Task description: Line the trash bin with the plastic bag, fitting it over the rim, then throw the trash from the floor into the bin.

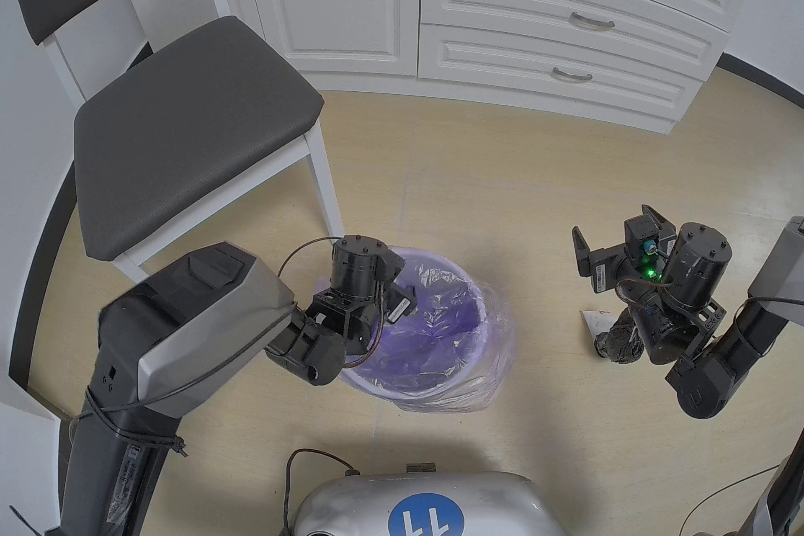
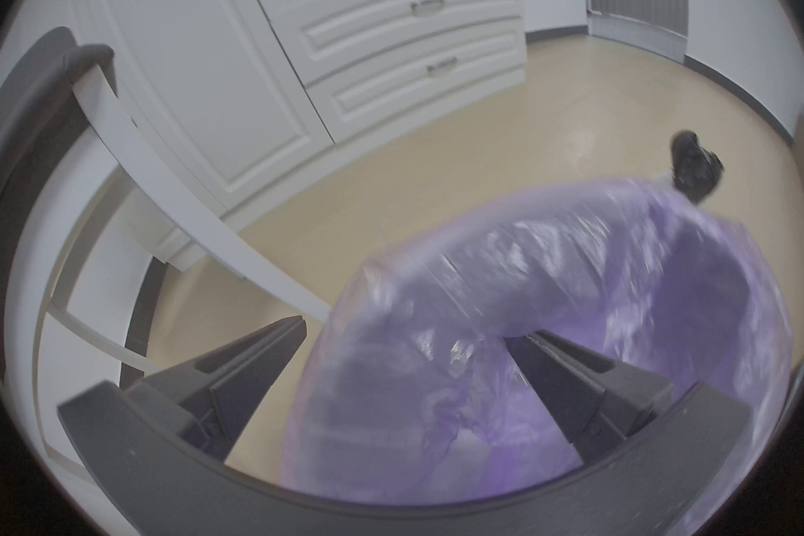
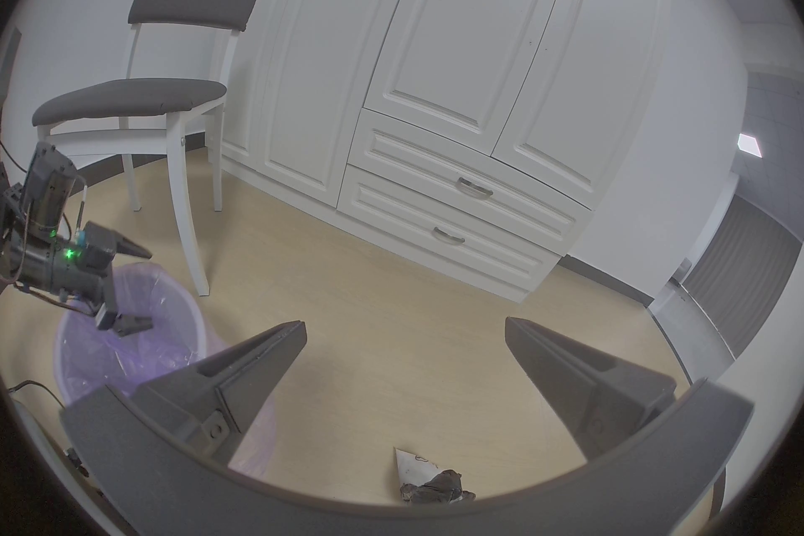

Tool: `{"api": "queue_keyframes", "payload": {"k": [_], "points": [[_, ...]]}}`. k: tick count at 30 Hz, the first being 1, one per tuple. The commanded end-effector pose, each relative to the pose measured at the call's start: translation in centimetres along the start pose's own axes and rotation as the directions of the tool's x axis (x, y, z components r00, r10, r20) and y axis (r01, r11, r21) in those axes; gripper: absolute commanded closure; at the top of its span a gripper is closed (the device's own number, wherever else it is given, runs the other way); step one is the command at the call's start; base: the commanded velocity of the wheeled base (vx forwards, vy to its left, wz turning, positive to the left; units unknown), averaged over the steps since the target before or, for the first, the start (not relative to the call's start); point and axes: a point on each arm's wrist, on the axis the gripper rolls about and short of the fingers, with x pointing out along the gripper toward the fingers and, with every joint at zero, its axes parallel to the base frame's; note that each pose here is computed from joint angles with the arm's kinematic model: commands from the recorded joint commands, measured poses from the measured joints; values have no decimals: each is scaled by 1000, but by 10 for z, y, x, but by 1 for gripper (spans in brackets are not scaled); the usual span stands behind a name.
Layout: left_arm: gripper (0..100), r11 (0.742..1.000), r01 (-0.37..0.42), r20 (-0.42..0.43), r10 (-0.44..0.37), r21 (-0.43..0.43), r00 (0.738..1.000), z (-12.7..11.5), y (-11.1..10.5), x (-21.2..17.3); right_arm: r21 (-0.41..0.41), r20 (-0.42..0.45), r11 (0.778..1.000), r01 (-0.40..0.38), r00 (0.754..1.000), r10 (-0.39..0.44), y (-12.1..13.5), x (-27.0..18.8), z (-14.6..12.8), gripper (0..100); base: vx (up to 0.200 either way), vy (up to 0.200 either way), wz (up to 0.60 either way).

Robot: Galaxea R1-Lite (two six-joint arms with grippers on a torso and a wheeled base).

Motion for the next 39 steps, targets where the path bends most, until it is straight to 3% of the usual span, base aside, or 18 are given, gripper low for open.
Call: {"api": "queue_keyframes", "payload": {"k": [1, 6, 13, 28, 30, 33, 37, 39], "points": [[0, 999, -40, 51, 41, -20, 998, -3, -11, 16, -2, -2, 1000, 1, 1000, -1, 0, 0, -1, 0, 0, 0, 0], [0, 997, -69, 94, 73, -47, 993, 3, -5, 21, -4, -4, 1000, 0, 1000, 0, 1, 1, -2, 0, 0, 0, 0], [0, 996, -76, 81, 80, -50, 993, -2, 0, 23, -7, -10, 1000, -3, 1000, 3, 2, 2, -4, 0, 0, 0, 0], [0, 996, -16, 41, 20, -87, 999, 13, 35, -56, -11, -19, 1000, -4, 1000, 4, 2, 0, -6, 0, 0, 0, 0], [0, 996, 18, 42, -14, -91, 999, 12, 32, -65, -12, -20, 1000, -5, 1000, 5, 2, 0, -7, 0, 0, 0, 0], [0, 988, 126, 54, -121, -86, 991, 2, 2, -91, -19, -28, 1000, -22, 999, 21, 8, 0, -10, 0, 0, 0, 0], [0, 978, 187, 86, -179, -94, 980, -12, -35, -102, -42, -63, 998, -42, 997, 39, 14, -1, -20, 0, 0, 0, 0], [0, 976, 199, 78, -192, -89, 978, -17, -43, -101, -47, -71, 998, -41, 997, 37, 15, 0, -23, 0, 0, 0, 0]]}}
